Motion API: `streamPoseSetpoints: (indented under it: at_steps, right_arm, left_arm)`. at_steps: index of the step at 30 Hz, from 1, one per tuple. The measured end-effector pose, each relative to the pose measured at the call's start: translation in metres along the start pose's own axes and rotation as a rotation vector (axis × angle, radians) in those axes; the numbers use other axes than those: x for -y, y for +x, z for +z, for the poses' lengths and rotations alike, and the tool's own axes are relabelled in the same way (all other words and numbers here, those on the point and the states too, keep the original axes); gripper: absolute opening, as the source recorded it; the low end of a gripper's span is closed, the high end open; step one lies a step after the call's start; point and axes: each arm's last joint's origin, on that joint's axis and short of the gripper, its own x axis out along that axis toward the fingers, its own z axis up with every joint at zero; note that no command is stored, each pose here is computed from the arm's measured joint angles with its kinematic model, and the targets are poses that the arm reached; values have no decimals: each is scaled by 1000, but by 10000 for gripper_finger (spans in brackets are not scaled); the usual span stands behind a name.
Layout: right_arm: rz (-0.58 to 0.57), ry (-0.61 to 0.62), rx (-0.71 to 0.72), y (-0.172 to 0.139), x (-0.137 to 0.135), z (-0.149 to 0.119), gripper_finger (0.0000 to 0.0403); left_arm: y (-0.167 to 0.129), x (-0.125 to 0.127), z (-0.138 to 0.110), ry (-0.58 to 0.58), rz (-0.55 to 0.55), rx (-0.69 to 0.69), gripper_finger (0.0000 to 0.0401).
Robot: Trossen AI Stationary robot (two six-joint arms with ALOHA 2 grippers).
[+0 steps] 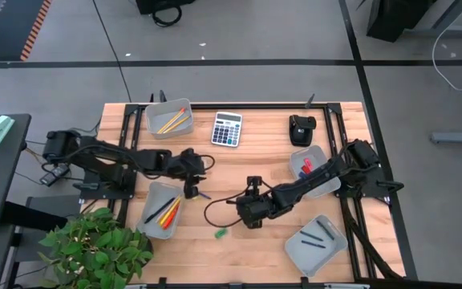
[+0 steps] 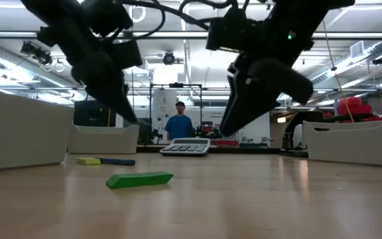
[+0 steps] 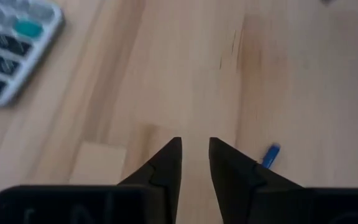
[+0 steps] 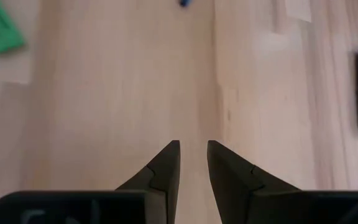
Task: Sort crayons/erasers/pens/pencils in bins
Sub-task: Put the blue crayon into the bottom right gray bin
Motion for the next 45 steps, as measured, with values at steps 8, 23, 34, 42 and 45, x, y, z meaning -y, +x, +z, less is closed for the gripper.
streamPoseSetpoints:
  at_steps: [8,23,34,42,45]
  right_arm:
    - [3,-74,17,3,0,-2,92]
    - [146,-200,218,-3,-13,17,92]
    - [146,-210,310,-4,-14,23,92]
    - [160,-200,295,11,-9,7,92]
    - [162,-172,295,12,-7,7,92]
  left_arm:
    - [8,6,-5,27,80,-28,70]
    - [6,10,0,-230,108,55,50]
    - [5,8,2,-232,210,96,59]
    - [9,8,-3,-193,219,54,88]
    - [15,9,-6,-170,195,19,106]
